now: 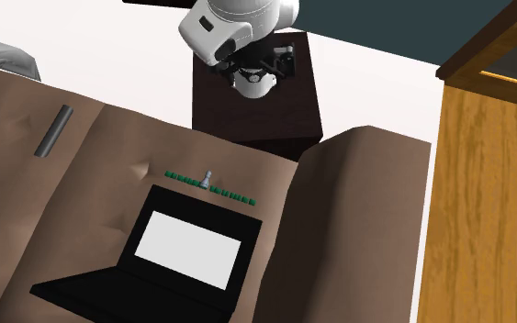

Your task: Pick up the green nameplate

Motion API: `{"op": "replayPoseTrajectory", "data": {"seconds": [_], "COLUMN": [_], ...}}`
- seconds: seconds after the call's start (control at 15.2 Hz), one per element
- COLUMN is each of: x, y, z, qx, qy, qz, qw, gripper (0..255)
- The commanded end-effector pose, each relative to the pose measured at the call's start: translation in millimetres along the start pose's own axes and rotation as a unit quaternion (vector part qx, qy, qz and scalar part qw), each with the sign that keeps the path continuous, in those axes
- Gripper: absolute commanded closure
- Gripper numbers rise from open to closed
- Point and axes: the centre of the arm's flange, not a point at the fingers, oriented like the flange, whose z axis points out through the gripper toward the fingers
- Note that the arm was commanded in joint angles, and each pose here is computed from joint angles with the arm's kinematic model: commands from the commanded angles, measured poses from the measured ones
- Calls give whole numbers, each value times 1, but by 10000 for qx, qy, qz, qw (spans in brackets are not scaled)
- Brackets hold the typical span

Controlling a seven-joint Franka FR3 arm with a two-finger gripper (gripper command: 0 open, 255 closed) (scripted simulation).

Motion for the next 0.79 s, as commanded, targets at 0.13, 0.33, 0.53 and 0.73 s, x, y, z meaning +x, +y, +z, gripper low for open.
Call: {"op": "replayPoseTrajectory", "data": {"seconds": [0.13,0.33,0.53,0.73], "x": [16,39,63,86], "y": [9,24,39,55], "z": [18,45,71,97], "qx": [-53,-133,-213,-293], "qy": [7,17,27,37], "qz": [23,58,93,128], "qw": [10000,9999,9997,9995], "gripper": [0,0,0,0]}}
